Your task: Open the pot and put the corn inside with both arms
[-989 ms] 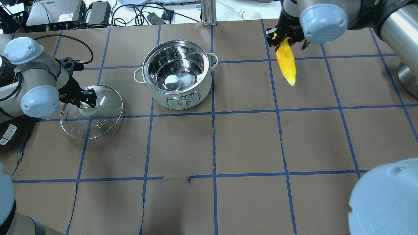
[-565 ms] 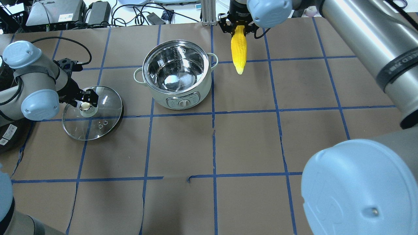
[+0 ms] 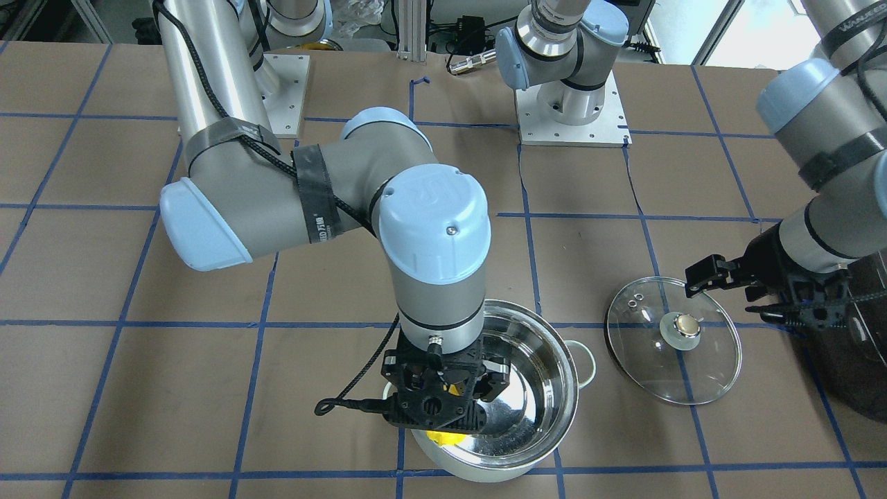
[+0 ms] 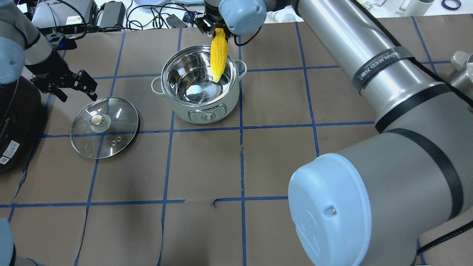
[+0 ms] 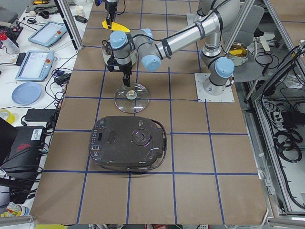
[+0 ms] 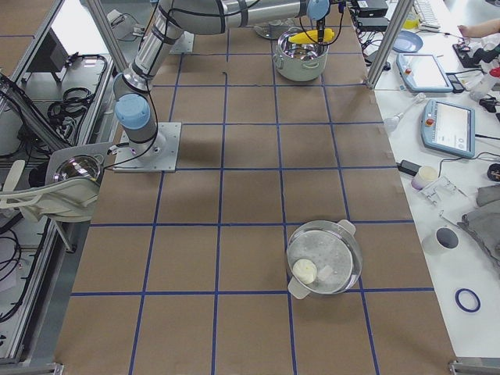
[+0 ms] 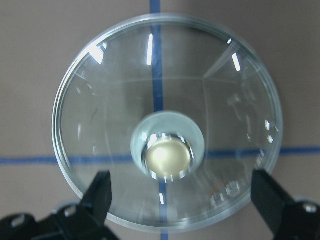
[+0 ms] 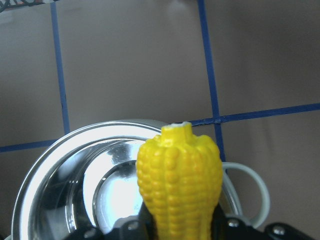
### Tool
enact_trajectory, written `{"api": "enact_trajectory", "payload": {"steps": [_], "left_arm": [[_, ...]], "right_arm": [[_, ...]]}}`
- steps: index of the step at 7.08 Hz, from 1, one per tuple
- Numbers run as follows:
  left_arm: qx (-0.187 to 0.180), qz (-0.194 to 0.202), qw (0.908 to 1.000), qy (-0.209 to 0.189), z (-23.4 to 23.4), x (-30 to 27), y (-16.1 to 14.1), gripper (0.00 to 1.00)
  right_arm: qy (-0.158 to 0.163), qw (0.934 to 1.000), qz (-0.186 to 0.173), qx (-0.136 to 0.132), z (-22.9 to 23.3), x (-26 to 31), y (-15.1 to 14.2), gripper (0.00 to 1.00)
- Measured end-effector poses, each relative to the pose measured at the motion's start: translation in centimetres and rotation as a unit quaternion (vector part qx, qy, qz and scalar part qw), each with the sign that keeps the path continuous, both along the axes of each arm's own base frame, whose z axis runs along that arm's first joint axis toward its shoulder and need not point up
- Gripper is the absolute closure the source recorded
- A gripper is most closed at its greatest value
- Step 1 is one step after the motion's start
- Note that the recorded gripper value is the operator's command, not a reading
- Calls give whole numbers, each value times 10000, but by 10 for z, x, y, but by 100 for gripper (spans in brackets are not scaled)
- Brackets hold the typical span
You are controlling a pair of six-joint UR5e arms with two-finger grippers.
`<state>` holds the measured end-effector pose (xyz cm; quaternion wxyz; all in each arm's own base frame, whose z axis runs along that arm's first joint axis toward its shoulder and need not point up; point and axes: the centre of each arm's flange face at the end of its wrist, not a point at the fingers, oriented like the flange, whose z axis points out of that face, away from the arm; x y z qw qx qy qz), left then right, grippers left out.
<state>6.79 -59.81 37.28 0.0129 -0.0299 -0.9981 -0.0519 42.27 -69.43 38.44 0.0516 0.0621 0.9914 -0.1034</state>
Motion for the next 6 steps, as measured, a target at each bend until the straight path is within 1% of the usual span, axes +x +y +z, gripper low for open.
{"api": "enact_trajectory", "payload": {"steps": [1, 2, 3, 4, 5, 6], "left_arm": [[56, -178, 9998, -7, 44, -32, -1, 0], [50, -197, 9998, -47, 83, -71, 5, 0], [-6, -93, 9999, -101, 112, -111, 19, 0], [-123, 34, 9998, -154, 132, -151, 37, 0], [-263, 160, 9994, -182, 148, -181, 56, 0], [-359, 260, 9988, -185, 157, -197, 71, 0]], "right_arm": [[-8, 10000, 66, 11, -8, 17, 5, 68], [15, 9999, 141, 57, -19, 32, 10, 65], [44, 9997, 199, 113, -31, 46, 17, 56], [67, 9996, 232, 165, -41, 55, 21, 11], [73, 9995, 245, 187, -49, 59, 24, 0], [61, 9995, 268, 177, -62, 62, 28, 0]]}}
